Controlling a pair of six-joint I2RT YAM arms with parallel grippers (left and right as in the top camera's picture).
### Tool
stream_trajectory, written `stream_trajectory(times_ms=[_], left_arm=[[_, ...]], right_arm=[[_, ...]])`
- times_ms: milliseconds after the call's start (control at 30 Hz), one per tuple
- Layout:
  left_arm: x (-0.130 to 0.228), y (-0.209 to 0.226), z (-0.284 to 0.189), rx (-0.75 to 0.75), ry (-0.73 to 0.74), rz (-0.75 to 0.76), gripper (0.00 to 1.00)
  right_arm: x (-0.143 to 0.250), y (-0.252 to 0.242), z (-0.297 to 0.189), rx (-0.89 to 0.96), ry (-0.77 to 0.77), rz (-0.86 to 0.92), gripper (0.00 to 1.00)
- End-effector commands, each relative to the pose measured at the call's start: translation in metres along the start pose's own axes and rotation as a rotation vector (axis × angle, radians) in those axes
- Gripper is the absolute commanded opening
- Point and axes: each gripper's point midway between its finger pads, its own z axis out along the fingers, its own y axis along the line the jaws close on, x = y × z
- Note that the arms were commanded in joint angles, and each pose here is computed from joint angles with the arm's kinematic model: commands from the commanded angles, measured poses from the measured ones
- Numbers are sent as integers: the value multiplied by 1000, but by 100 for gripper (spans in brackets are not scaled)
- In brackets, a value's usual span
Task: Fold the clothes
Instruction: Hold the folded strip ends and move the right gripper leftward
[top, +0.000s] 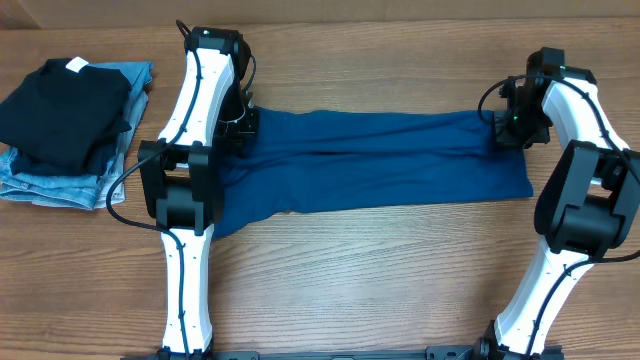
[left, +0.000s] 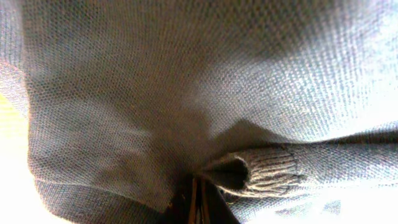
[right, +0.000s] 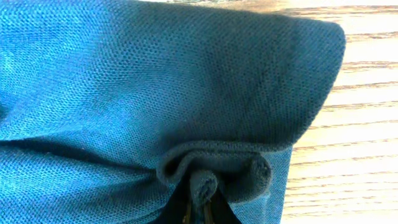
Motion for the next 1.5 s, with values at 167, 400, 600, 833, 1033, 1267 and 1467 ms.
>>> stream_trajectory(times_ms=[167, 400, 600, 833, 1033, 1267, 1467], left_arm=[[7, 6, -15, -17, -19, -26, 4], [7, 6, -15, -17, -20, -26, 4], [7, 7, -15, -17, -20, -26, 4], [7, 6, -15, -17, -20, -25, 4], [6, 6, -15, -17, -25, -25, 4], [2, 6, -15, -15, -40, -25, 4], [7, 2, -15, -7, -22, -20, 4]], right_arm=[[-13, -30, -41, 96, -34, 35, 5], [-1, -56, -43, 200, 1, 125, 5], [-7, -56, -43, 188, -23, 130, 59], [-56, 15, -111, -161, -238, 131, 53], [-34, 23, -104, -180, -134, 236, 51], [-21, 37, -85, -202, -52, 412, 32], [-20, 69, -78, -206, -35, 337, 28]])
